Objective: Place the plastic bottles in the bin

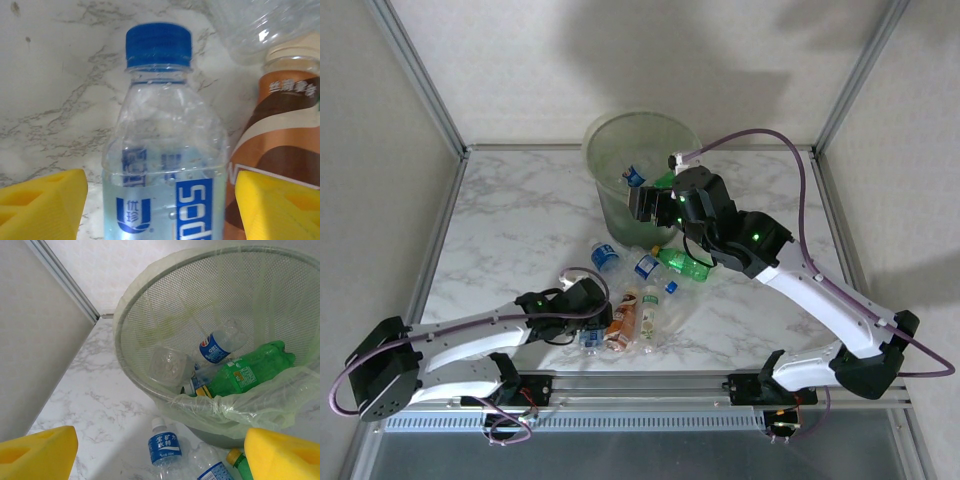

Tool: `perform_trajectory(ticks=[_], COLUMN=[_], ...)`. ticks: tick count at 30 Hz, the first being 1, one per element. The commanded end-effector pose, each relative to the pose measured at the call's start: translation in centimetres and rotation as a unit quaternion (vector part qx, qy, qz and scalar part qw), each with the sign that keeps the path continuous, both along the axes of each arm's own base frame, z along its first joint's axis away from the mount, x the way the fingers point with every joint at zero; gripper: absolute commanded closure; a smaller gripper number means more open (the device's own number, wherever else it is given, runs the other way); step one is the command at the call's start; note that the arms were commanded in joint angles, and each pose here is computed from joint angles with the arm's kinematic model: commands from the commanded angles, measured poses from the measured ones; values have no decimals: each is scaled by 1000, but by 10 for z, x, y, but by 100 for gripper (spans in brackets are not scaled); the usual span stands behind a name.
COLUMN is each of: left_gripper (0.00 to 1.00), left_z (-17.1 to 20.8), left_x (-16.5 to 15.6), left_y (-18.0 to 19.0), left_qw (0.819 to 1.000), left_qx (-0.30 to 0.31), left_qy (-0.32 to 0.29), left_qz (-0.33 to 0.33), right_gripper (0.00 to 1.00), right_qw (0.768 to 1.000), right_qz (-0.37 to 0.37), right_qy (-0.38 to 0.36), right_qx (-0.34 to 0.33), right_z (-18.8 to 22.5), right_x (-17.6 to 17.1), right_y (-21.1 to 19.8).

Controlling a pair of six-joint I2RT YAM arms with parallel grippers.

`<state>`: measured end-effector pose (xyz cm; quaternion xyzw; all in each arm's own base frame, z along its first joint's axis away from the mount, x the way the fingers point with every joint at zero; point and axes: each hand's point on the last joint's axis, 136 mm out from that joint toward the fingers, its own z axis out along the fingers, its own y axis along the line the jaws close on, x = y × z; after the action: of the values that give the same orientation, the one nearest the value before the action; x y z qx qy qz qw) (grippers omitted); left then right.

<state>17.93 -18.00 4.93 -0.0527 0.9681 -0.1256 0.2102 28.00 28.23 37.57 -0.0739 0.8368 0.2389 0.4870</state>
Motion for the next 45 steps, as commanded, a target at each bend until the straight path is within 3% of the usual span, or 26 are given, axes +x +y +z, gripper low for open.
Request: perform_trajectory(ticks=[1,12,29,32,38,45], left_gripper=[22,32,42,43,41,35], left_z=[-10,-20,19,47,143,258], left_x=[-4,-4,11,21,45,77], left_y=[7,9,10,10,4,-1], left_qw=[1000,999,998,996,985,957], left_qx=[20,47,41,42,22,-1], left_qy=[3,7,-42,-76,-173,-290], left_qz=[3,3,16,16,10,15], right_gripper=[13,15,16,16,17,18], right_qw=[1000,1000,999,999,997,992], right_qz=[-9,-17,-24,-19,-17,-70], right_qy=[-3,1,-8,-9,-17,-32], right_qx=[6,3,28,42,74,95], right_z=[0,-5,7,15,37,48], right_x=[0,-1,-7,-9,-12,-12], right_y=[0,-6,-18,-19,-26,-60])
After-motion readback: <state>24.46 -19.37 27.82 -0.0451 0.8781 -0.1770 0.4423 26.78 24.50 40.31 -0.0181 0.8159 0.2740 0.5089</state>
